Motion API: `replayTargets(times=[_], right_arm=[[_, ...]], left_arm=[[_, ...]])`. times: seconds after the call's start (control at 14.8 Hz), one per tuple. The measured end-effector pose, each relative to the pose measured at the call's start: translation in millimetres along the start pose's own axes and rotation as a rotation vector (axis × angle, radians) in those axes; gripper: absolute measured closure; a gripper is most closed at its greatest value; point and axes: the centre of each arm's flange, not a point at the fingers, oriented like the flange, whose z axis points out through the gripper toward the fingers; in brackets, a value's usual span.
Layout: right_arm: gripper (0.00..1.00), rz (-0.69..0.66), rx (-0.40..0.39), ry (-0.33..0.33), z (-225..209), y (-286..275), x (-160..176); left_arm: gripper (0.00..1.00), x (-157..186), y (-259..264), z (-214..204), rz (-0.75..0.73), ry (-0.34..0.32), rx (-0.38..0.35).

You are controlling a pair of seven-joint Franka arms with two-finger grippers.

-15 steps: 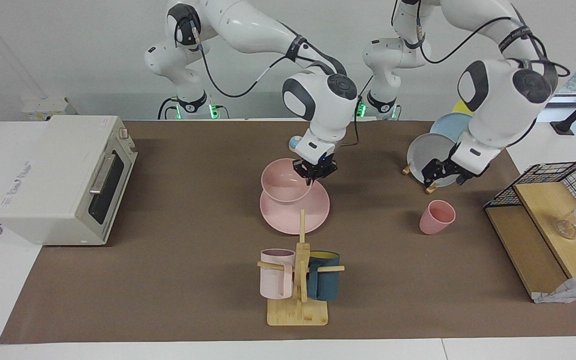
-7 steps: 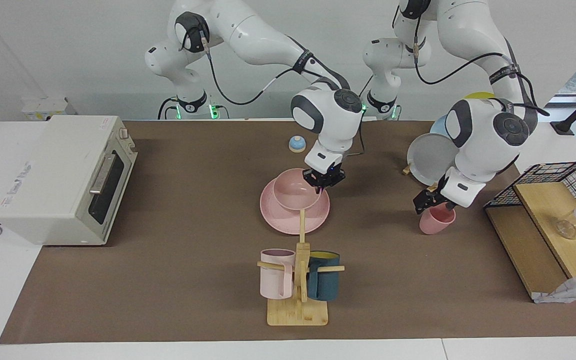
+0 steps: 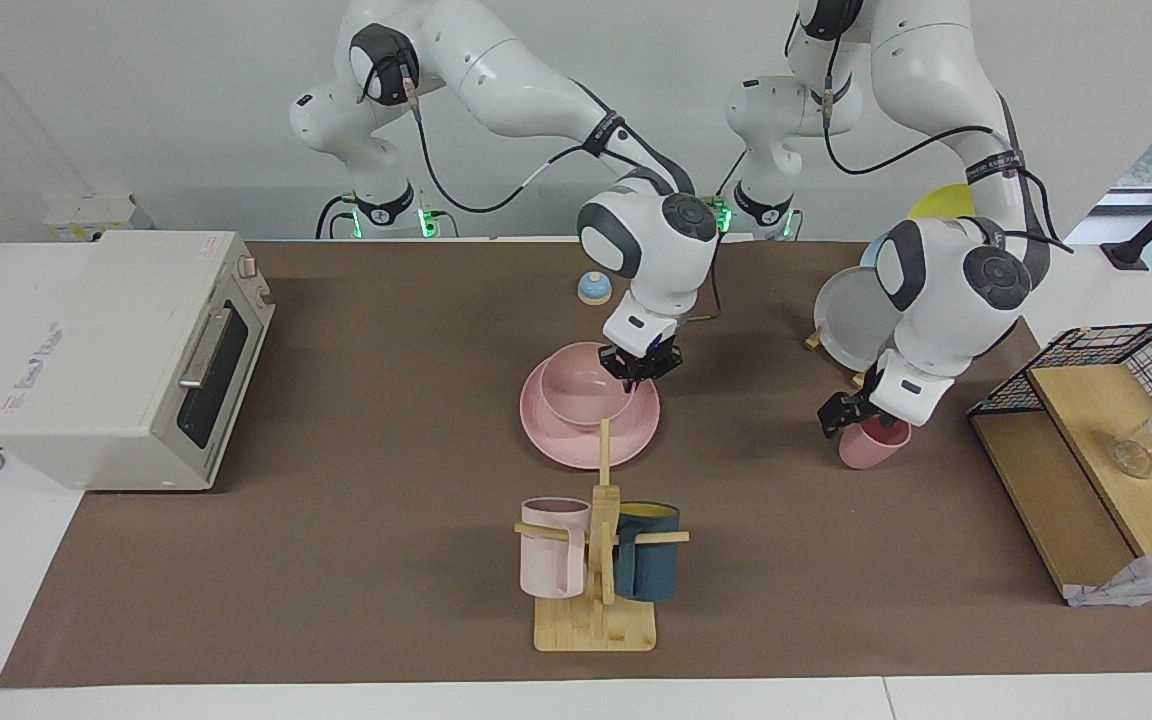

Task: Organize tableware
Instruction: 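Carry the pink bowl over the plate while the left gripper grasps the cup, then set the pink bowl on the plate and withdraw the right gripper, then carry the pink cup with the left gripper and lower it into the bowl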

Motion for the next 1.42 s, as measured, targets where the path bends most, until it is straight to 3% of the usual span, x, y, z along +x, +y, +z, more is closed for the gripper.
replayTargets(times=[0.14, 0.41, 0.61, 0.81, 1.01, 1.22, 1.42], right_arm=[[0.78, 0.002, 0.000, 0.000, -3, 0, 0], [0.36, 0.028, 0.012, 0.027, -43, 14, 14], [0.04, 0.063, 0.038, 0.069, -119, 104, 54], [0.00, 0.045, 0.000, -0.014, -181, 260, 72], [0.00, 0.034, -0.004, -0.086, -213, 379, 58], [0.00, 0.076, 0.014, -0.119, -220, 443, 32], [0.00, 0.058, 0.024, -0.143, -204, 475, 17]], left_arm=[[0.10, -1, -1, 5, -0.002, 0.004, 0.000], [0.58, 0, -5, 4, 0.028, 0.011, 0.001], [0.94, 2, -7, 3, 0.085, 0.017, 0.014], [0.96, 7, -2, -17, 0.100, 0.023, 0.013], [0.96, 6, 31, -88, 0.082, -0.024, 0.017], [0.96, -28, 117, -159, -0.042, -0.040, 0.029], [0.96, -76, 220, -187, -0.167, -0.015, 0.024]])
